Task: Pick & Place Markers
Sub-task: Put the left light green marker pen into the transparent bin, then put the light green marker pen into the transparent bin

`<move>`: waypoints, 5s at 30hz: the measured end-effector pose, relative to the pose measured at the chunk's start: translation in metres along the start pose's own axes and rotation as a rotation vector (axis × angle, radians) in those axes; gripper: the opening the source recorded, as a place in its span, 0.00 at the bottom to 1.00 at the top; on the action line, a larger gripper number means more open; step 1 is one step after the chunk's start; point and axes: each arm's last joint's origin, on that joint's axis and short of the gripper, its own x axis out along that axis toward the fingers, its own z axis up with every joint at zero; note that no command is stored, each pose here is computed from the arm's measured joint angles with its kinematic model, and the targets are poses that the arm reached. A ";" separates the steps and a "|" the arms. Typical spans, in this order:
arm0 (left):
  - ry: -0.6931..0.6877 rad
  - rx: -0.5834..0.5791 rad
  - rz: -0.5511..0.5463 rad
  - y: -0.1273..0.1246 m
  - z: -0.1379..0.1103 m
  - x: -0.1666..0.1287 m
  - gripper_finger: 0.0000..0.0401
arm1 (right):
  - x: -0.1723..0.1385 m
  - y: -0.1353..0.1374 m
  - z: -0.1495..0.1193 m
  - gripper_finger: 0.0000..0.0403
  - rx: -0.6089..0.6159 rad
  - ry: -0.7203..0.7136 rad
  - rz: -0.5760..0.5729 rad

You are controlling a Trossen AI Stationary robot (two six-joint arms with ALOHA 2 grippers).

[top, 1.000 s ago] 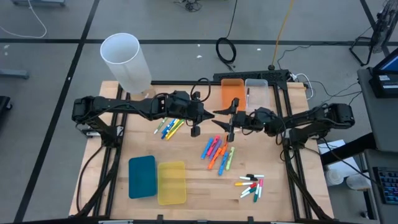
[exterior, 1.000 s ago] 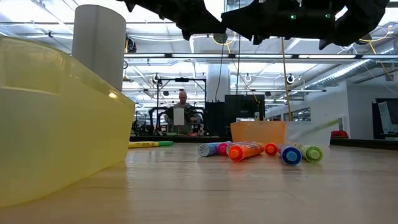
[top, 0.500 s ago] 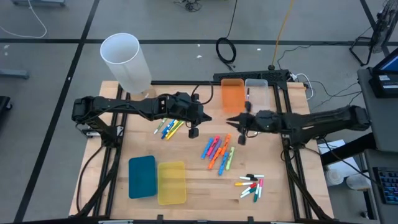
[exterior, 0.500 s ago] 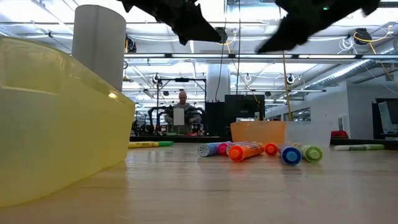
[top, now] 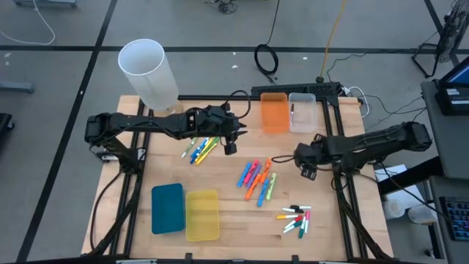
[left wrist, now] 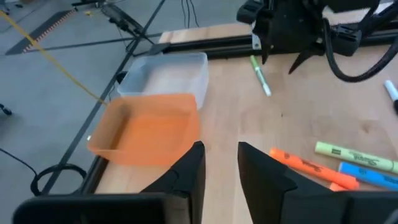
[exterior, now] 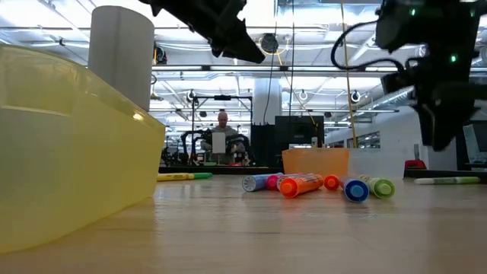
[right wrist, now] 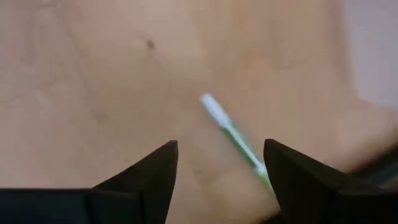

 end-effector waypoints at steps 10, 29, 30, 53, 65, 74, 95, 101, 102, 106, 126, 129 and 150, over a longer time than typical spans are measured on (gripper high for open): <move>0.045 0.073 -0.007 0.000 -0.004 0.000 0.31 | 0.036 -0.019 0.013 0.48 0.098 0.107 -0.001; 0.093 0.099 -0.012 -0.001 -0.009 0.000 0.31 | 0.081 -0.011 0.019 0.31 0.054 0.439 0.131; 0.095 0.096 -0.013 -0.001 -0.009 0.000 0.31 | 0.082 -0.010 0.018 0.26 0.050 0.445 0.127; 0.007 0.098 -0.027 -0.013 0.003 -0.006 0.31 | 0.005 -0.013 0.062 0.02 0.073 -0.076 0.201; 0.012 0.073 -0.022 -0.013 0.002 -0.006 0.31 | -0.065 -0.085 0.067 0.02 0.348 -0.585 -0.146; 0.046 0.069 -0.027 -0.014 -0.001 -0.006 0.31 | -0.042 -0.167 0.086 0.02 0.541 -0.697 -0.155; 0.566 -0.318 0.213 0.018 -0.054 -0.019 0.47 | -0.034 -0.178 0.096 0.56 0.499 -0.771 -0.020; 0.789 -0.481 0.282 0.043 -0.078 -0.033 0.61 | -0.064 -0.151 0.097 0.57 0.348 -0.929 0.079; 0.841 -0.516 0.297 0.045 -0.083 -0.037 0.63 | -0.069 -0.146 0.097 0.57 0.323 -0.953 0.096; 0.972 -0.629 0.293 0.046 -0.103 -0.043 0.63 | -0.084 -0.127 0.094 0.57 0.223 -1.019 0.143; 1.035 -0.757 0.298 0.025 -0.195 -0.035 0.61 | -0.101 -0.095 0.094 0.55 0.047 -1.105 0.200; 1.046 -0.771 0.306 0.022 -0.202 -0.036 0.61 | -0.102 -0.095 0.094 0.54 0.048 -1.115 0.202; 1.022 -0.818 0.274 0.017 -0.217 -0.036 0.15 | -0.105 -0.086 0.095 0.54 0.031 -1.124 0.234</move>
